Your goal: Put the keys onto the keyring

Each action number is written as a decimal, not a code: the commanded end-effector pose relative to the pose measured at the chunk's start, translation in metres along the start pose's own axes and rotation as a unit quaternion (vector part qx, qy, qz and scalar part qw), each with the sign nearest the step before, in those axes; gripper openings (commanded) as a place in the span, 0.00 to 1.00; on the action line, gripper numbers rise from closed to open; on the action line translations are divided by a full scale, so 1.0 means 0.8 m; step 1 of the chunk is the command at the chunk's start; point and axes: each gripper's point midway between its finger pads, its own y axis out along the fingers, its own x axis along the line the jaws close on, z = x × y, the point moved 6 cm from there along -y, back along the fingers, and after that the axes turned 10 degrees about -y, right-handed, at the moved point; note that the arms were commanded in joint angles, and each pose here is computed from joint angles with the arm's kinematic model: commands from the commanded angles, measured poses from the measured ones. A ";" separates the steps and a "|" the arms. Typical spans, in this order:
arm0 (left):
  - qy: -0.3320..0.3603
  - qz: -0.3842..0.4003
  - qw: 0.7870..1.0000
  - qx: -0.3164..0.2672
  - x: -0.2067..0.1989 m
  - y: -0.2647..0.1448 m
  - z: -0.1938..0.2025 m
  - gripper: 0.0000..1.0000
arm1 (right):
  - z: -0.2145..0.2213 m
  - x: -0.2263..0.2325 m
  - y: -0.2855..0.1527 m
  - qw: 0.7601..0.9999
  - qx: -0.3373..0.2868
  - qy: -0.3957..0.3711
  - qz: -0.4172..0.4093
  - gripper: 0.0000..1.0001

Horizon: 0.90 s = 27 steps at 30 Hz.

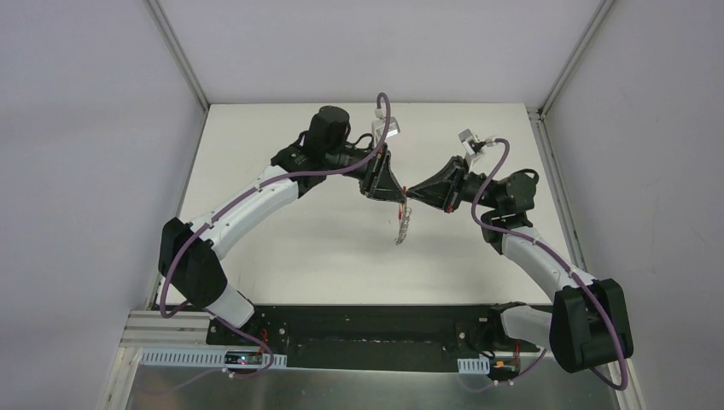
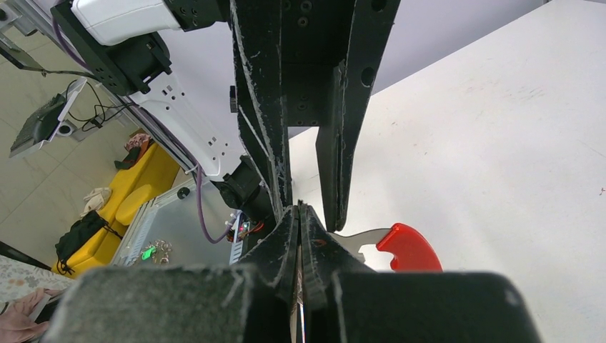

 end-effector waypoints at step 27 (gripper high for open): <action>0.028 -0.102 0.980 0.171 -0.015 -0.011 0.021 0.00 | 0.002 0.003 -0.008 0.995 0.039 -0.088 -0.017 0.54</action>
